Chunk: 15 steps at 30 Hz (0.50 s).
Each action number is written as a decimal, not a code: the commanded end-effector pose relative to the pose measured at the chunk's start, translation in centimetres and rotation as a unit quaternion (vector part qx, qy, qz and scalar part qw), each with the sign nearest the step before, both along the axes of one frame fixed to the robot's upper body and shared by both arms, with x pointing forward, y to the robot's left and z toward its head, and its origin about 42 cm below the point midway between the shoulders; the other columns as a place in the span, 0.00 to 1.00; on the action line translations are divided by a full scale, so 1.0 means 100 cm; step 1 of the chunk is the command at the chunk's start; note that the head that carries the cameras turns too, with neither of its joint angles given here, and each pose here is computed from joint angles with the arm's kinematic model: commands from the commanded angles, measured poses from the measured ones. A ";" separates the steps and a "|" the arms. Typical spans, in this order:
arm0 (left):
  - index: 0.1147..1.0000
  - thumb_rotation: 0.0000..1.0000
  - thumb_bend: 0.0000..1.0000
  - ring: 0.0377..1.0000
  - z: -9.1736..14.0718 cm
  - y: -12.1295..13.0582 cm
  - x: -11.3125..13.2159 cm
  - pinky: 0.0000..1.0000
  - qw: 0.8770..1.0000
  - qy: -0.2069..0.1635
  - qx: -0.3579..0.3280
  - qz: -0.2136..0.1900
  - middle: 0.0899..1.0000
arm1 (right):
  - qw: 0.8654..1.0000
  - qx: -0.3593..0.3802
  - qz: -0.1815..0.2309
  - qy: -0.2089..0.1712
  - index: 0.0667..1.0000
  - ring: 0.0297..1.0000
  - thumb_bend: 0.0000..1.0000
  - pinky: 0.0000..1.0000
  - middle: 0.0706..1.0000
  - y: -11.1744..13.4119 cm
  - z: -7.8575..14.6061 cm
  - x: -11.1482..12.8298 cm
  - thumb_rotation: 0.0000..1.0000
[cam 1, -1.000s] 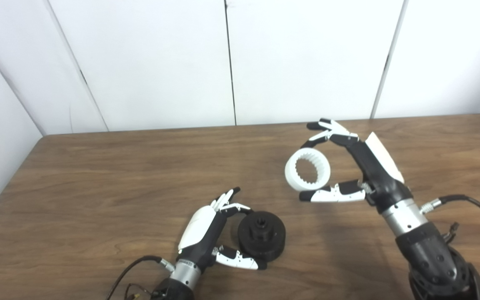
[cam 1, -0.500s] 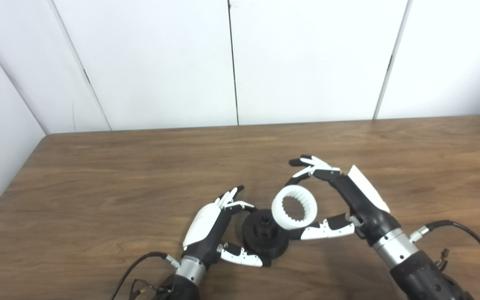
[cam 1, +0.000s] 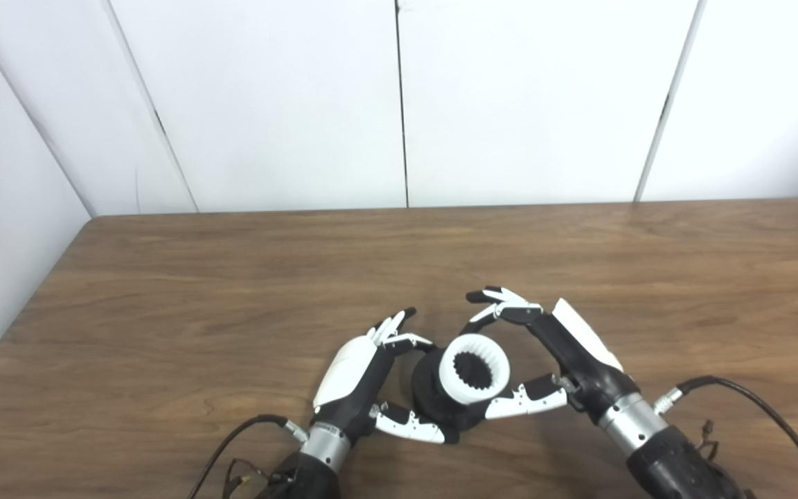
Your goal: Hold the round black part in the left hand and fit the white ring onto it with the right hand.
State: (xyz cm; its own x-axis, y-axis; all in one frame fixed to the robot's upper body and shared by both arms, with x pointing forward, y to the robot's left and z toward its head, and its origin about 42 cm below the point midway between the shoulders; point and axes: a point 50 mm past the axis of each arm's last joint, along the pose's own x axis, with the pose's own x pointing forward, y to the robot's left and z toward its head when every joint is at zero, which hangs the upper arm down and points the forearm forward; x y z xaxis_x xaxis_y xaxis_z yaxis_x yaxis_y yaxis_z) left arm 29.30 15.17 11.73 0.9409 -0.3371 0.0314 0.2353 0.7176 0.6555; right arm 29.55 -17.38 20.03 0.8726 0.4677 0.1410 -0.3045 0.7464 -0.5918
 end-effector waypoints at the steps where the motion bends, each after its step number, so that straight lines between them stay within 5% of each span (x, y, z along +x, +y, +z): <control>1: 0.56 0.26 0.94 1.00 0.003 -0.008 0.002 1.00 1.000 -0.003 0.001 -0.007 1.00 | 0.999 0.005 0.013 -0.039 0.44 0.95 0.52 0.90 0.86 0.007 0.016 0.009 0.15; 15: 0.56 0.24 0.94 1.00 0.004 -0.009 -0.001 1.00 1.000 0.002 0.000 -0.006 1.00 | 0.999 -0.011 0.013 -0.034 0.44 0.95 0.52 0.93 0.86 0.016 0.008 0.028 0.14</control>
